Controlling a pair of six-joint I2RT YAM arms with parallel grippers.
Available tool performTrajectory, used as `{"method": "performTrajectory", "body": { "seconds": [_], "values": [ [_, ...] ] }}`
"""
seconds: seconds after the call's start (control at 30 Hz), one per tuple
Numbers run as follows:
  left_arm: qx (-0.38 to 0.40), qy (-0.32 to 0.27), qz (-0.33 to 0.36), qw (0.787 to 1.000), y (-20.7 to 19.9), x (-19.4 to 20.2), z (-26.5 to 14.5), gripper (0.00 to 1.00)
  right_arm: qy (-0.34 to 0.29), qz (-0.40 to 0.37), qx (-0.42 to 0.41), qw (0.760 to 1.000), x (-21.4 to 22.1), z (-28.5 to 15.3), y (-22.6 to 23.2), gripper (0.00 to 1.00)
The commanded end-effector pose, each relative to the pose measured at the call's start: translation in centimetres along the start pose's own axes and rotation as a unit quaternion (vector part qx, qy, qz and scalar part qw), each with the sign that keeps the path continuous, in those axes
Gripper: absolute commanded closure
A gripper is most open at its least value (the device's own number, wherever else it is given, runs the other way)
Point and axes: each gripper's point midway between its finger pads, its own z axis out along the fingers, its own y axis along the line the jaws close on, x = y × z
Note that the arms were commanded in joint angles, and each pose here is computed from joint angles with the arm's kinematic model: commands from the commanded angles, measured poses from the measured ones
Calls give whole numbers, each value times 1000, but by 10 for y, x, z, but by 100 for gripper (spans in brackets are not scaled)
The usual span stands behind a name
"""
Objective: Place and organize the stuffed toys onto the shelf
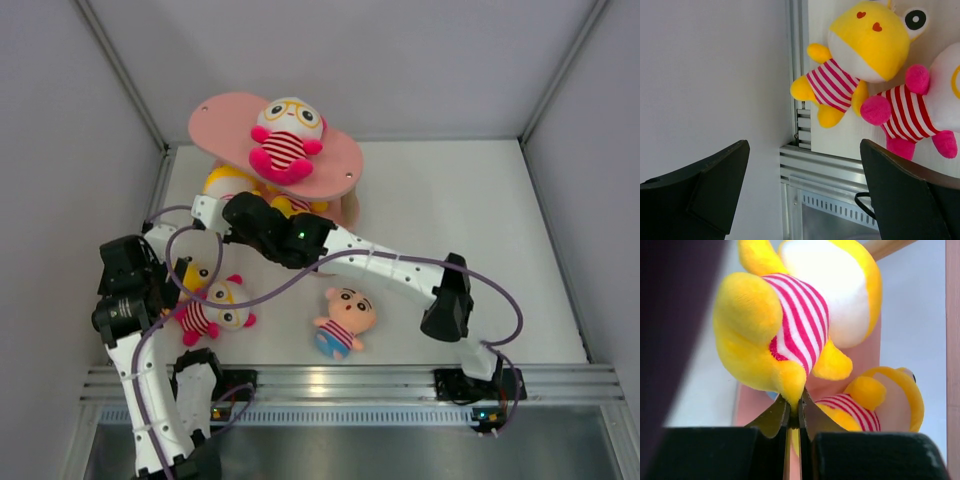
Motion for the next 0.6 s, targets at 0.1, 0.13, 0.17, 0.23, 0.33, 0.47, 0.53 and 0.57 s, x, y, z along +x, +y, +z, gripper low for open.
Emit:
{"method": "performTrajectory", "body": {
  "seconds": [0.1, 0.13, 0.17, 0.23, 0.33, 0.47, 0.53, 0.57],
  "values": [
    [1, -15, -5, 1000, 2, -11, 6, 2, -5, 51, 107, 993, -11, 21, -48, 100],
    [3, -12, -5, 1000, 2, -10, 8, 2, 11, 59, 121, 991, 1, 31, -55, 100],
    [3, -12, -4, 1000, 2, -11, 9, 2, 12, 74, 131, 989, 5, 35, -60, 100],
    [4, -11, -6, 1000, 1, -11, 11, 2, 25, 90, 149, 984, 18, 44, -69, 100],
    [15, -14, -9, 1000, -2, -14, 14, 2, 23, 138, 161, 977, 25, 50, -76, 100],
    [21, -12, -11, 1000, -5, -12, 16, 2, 19, 174, 166, 970, 27, 57, -71, 100],
    [23, -8, -10, 1000, -7, -9, 18, 2, 22, 187, 180, 965, 30, 59, -72, 100],
    [23, -7, -9, 1000, -8, -9, 18, 2, 21, 198, 184, 962, 31, 59, -73, 100]
  ]
}}
